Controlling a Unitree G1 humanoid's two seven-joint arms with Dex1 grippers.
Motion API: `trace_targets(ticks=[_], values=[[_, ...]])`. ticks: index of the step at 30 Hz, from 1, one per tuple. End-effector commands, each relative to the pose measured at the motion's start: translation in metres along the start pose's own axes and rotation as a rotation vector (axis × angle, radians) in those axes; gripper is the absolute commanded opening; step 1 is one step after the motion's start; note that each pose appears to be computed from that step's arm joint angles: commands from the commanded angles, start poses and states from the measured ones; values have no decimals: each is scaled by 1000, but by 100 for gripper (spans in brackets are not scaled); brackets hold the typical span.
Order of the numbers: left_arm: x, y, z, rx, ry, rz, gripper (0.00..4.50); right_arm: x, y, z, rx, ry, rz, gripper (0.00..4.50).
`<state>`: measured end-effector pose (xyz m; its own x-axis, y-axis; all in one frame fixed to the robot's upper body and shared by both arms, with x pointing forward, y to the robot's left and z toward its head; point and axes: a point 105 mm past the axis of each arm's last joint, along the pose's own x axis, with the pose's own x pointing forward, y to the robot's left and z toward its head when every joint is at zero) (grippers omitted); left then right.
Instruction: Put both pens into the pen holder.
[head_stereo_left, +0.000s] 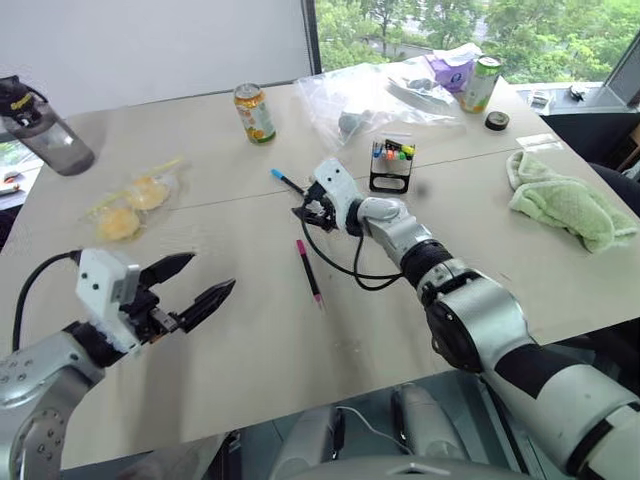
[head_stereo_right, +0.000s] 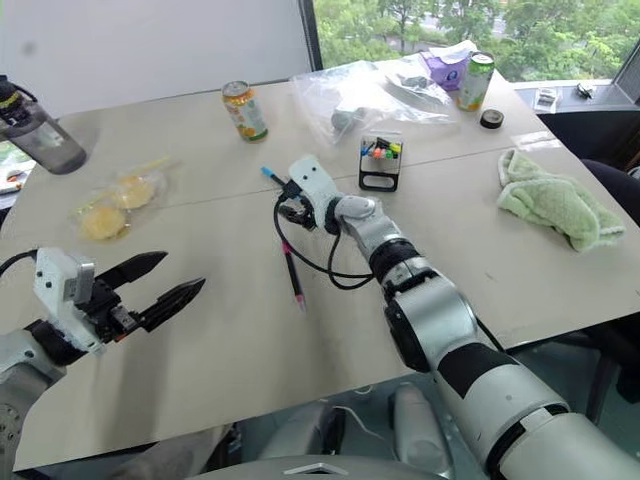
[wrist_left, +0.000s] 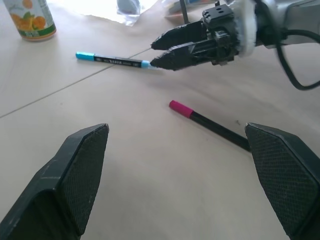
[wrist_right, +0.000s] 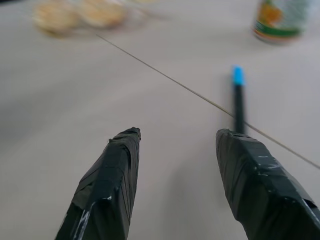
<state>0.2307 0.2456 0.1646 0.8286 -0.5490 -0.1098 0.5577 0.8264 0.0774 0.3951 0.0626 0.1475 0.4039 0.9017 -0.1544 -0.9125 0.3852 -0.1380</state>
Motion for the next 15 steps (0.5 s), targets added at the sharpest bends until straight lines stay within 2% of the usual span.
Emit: trace_targets(ticks=[1, 2, 5, 8, 12, 15], values=[[8, 6, 4, 10, -13, -34, 450, -40, -1, 20, -33, -59, 41, 396], [12, 7, 4, 11, -14, -43, 450, -55, -1, 19, -36, -55, 26, 446], [33, 15, 5, 16, -25, -50, 450, -98, -1, 14, -9, -50, -25, 446], [73, 32, 1, 16, -8, 22, 450, -154, 2, 4, 24, -29, -91, 446], [127, 44, 4, -10, 25, 93, 450, -208, 17, 0, 59, -13, -137, 446], [168, 37, 14, -51, -3, 64, 450, -240, 29, -6, 104, 24, -183, 446]])
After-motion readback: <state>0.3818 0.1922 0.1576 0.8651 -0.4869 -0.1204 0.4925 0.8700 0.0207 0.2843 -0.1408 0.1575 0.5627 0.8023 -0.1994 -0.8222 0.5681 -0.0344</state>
